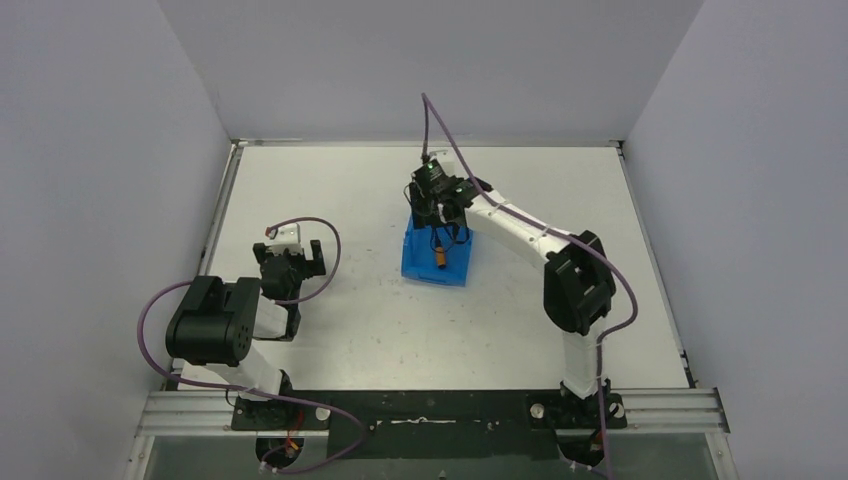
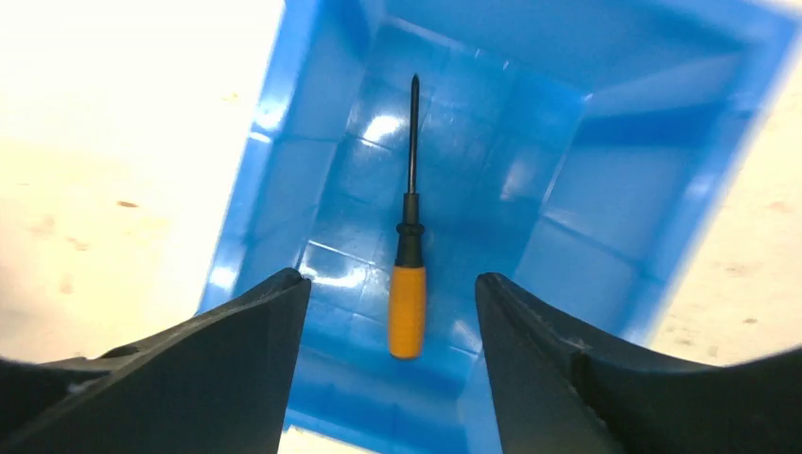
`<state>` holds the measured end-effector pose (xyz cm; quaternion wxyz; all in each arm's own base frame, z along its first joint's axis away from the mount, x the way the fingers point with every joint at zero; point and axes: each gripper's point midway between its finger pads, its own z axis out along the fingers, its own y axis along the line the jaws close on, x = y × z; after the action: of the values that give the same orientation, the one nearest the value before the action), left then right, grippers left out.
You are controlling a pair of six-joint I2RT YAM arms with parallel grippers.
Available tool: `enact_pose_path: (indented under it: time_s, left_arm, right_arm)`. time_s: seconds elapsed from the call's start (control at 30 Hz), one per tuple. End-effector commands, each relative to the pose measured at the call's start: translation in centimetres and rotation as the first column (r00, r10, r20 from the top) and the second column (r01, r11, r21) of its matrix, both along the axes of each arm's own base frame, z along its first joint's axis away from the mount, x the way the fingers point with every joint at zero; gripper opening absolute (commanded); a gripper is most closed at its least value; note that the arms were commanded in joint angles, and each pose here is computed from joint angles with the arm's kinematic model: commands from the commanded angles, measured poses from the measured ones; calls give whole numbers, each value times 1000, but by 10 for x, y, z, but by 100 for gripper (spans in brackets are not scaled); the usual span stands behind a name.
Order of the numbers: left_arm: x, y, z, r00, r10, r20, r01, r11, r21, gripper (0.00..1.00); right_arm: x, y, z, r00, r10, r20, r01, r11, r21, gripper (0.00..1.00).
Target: Put the screwdriver in the bin
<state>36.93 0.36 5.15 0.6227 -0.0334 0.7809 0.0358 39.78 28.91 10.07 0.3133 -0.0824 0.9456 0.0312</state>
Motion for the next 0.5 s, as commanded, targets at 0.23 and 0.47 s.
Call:
enact_pose_path:
  time_s: [0.23, 0.47]
  left_arm:
    - [11, -1, 22, 997, 0, 81, 1, 1000, -11, 97]
    - [12, -1, 22, 997, -2, 81, 2, 1000, -11, 97]
  right_arm:
    - [2, -110, 173, 884, -222, 412, 129, 962, 242, 100]
    - [-32, -229, 127, 741, -385, 551, 270, 921, 280, 100]
